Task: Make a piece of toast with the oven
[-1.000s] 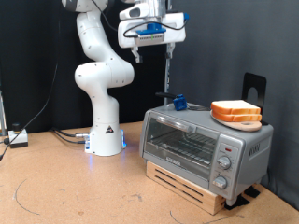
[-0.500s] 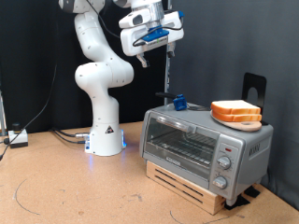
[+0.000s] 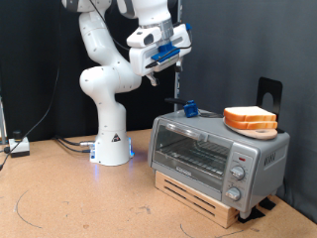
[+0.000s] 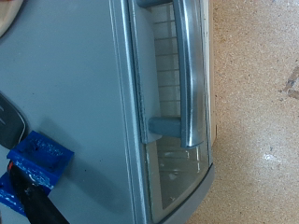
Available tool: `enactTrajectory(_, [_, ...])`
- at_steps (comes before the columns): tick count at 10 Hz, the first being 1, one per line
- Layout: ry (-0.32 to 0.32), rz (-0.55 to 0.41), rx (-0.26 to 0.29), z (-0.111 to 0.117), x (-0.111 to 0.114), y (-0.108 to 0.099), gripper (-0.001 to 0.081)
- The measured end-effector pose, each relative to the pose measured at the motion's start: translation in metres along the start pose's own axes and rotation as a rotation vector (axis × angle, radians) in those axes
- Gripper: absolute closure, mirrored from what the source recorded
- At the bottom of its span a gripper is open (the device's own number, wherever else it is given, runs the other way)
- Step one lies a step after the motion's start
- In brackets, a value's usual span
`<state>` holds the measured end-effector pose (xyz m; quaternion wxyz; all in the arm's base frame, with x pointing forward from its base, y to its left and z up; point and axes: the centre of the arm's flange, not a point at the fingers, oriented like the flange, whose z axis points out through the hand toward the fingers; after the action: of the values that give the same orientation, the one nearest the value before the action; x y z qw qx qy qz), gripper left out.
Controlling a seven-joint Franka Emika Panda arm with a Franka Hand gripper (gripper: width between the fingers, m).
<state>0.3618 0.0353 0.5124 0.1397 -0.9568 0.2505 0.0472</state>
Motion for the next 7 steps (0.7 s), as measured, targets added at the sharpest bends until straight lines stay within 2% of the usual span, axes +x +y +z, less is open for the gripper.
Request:
enactTrajectory(1, [-0.004,-0.002,-0.002,0.000,0.000,0.000,-0.0001])
enactTrajectory(3, [-0.054,-0.138,0.041,0.004,-0.001,0.001,-0.0001])
enactTrajectory(4, [-0.057,-0.209,0.048,0.009,-0.001,0.002,-0.0001])
enactTrajectory(5, [-0.038,-0.237,0.049,0.020,0.002,0.004,-0.0001])
enactTrajectory(7, [-0.034,-0.229,0.003,0.054,0.005,0.011,-0.0001])
